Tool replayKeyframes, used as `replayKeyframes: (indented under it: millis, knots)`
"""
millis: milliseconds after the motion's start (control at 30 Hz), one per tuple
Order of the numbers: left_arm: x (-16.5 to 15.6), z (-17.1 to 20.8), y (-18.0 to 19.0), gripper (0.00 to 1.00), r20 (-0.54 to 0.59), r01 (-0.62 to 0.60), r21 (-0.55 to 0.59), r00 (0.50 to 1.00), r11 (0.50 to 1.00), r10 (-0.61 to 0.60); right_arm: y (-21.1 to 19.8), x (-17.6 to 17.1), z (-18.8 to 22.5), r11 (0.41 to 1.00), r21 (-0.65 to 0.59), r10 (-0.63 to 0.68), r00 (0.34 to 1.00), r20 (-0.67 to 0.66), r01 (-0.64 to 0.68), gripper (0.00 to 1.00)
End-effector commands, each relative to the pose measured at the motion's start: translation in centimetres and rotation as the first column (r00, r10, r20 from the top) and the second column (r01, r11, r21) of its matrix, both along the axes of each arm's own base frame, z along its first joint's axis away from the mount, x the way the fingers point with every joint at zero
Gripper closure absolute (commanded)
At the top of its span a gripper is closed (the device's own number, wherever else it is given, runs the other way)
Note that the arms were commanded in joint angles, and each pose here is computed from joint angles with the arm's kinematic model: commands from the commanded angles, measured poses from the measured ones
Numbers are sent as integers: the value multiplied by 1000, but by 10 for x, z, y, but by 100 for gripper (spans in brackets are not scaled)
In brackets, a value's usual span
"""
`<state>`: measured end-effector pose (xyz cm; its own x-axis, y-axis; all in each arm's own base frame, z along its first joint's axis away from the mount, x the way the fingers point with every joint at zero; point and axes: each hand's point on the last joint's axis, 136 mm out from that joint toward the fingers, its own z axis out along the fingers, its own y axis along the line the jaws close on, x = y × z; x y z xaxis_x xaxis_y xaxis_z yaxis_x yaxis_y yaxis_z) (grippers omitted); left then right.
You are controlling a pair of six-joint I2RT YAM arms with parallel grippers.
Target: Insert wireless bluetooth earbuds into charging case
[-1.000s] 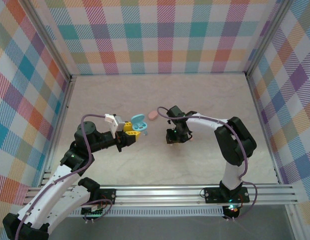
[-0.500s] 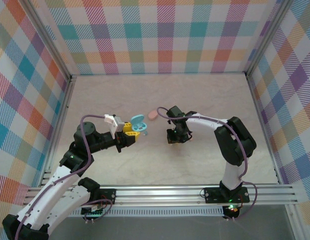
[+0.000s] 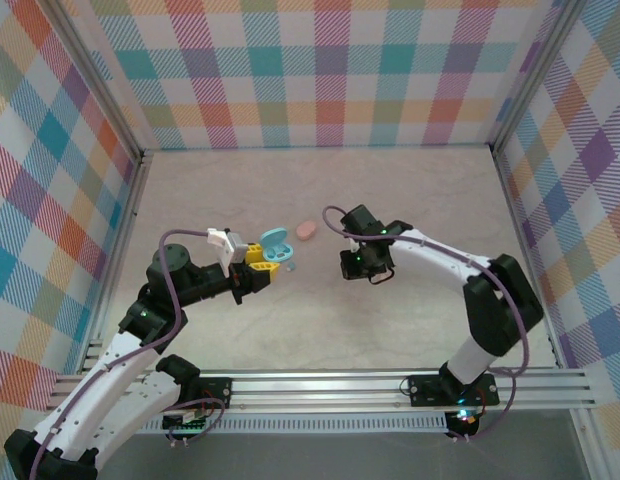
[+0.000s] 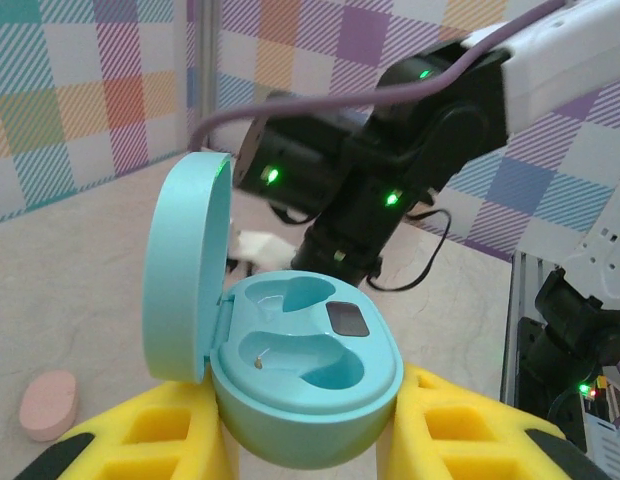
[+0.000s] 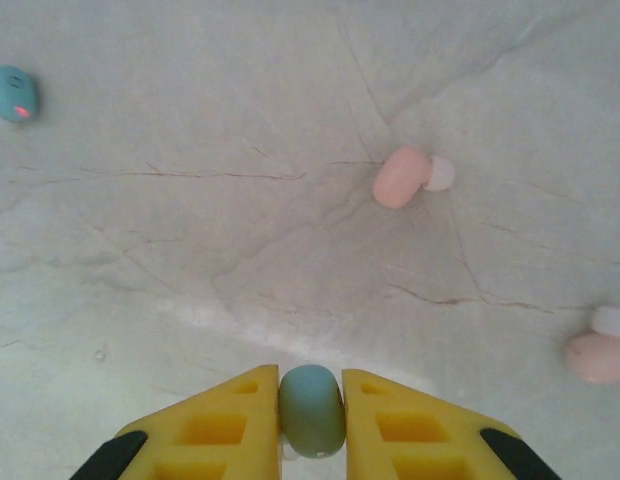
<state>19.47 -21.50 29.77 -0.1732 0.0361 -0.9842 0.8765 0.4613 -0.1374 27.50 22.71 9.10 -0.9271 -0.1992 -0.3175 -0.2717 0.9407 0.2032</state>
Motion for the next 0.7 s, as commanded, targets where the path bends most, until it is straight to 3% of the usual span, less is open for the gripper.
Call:
replayKeyframes:
  millis: [0,433,667]
  knots:
    - [-1,14,-3,79,33,14,-27,999,1000,-13,-5,2,44,1000,10,26,994,102,-27,80]
    - [13,17,-9,79,-1,2,-26,1000,1000,-2,-13,-3,156,989,87,84,931,355,-123,80]
    - [16,19,-13,79,-10,11,-49,1000,999,-11,-4,-11,215,966,138,124,856,501,-221,82]
